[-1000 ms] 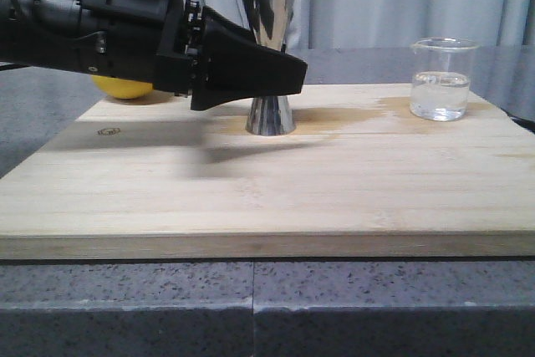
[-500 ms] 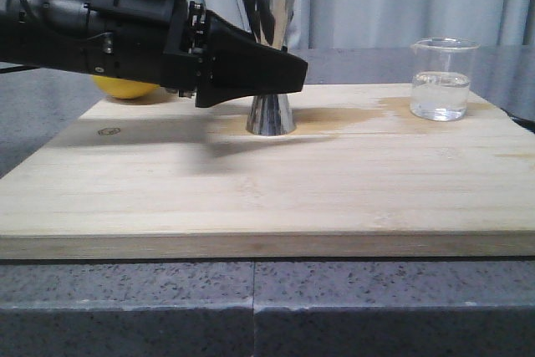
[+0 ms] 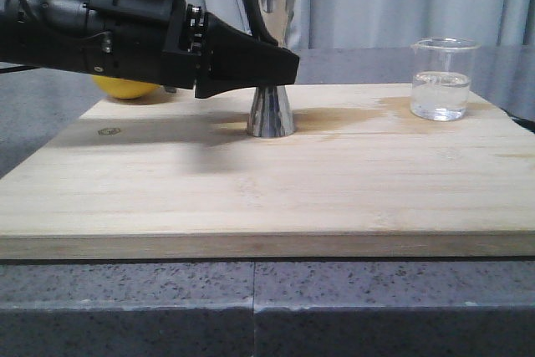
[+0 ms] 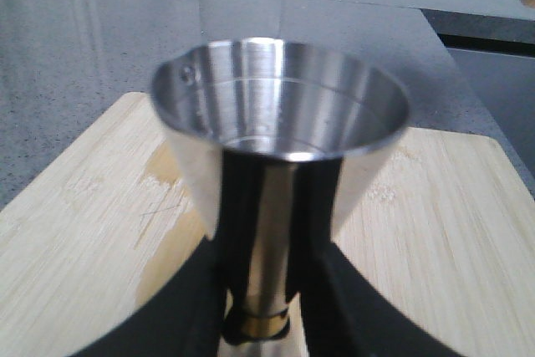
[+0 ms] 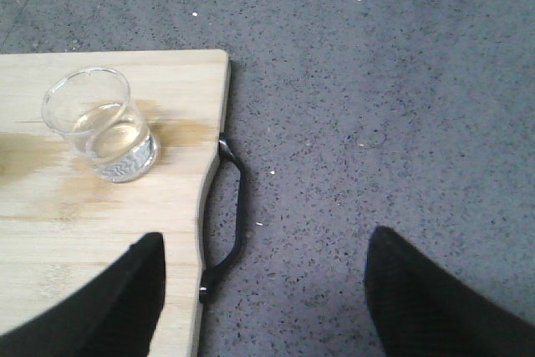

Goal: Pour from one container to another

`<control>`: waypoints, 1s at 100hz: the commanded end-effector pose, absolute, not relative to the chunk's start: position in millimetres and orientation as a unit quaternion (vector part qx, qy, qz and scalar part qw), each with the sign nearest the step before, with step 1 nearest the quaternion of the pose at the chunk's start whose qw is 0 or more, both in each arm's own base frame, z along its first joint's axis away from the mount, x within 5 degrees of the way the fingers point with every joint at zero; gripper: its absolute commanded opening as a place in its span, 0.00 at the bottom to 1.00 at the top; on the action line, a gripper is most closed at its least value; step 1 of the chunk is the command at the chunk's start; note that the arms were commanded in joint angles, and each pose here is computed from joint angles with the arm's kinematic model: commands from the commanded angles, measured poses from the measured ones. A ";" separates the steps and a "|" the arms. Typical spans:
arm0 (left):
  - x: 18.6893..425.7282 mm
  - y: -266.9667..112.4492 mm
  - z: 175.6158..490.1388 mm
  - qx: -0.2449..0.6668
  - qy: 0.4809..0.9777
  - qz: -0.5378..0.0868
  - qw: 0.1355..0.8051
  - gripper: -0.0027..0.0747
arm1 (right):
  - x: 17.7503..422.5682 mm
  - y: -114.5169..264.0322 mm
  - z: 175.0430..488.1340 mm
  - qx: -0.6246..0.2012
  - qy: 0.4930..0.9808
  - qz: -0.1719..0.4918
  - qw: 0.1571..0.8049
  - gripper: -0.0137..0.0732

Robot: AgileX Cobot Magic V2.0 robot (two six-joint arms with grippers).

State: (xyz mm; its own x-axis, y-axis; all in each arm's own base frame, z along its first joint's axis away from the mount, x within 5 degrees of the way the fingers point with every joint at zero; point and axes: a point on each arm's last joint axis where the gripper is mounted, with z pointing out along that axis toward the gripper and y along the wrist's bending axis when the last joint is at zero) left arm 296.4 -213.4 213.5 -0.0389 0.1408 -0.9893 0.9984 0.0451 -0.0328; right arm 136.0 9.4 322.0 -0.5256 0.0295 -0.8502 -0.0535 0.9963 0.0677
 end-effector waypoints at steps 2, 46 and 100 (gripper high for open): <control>291.2 -217.0 245.7 0.493 0.499 -0.508 0.501 0.22 | 139.9 9.2 338.1 -0.009 0.848 0.040 0.528 0.69; 291.2 -217.0 245.7 0.493 0.499 -0.508 0.501 0.19 | 141.4 9.2 341.4 -0.006 0.838 0.042 0.545 0.91; 291.7 -217.0 245.2 0.492 0.502 -0.505 0.501 0.19 | 173.1 33.5 332.3 -0.082 0.845 0.062 0.525 0.91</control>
State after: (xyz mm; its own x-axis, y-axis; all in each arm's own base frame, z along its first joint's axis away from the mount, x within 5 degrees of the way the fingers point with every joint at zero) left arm 296.6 -213.5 212.4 -0.0417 0.1417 -0.9890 0.9984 0.0448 -0.0357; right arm 163.4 28.7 316.1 -0.5356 -0.0745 -0.8412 -0.1832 0.9826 0.0297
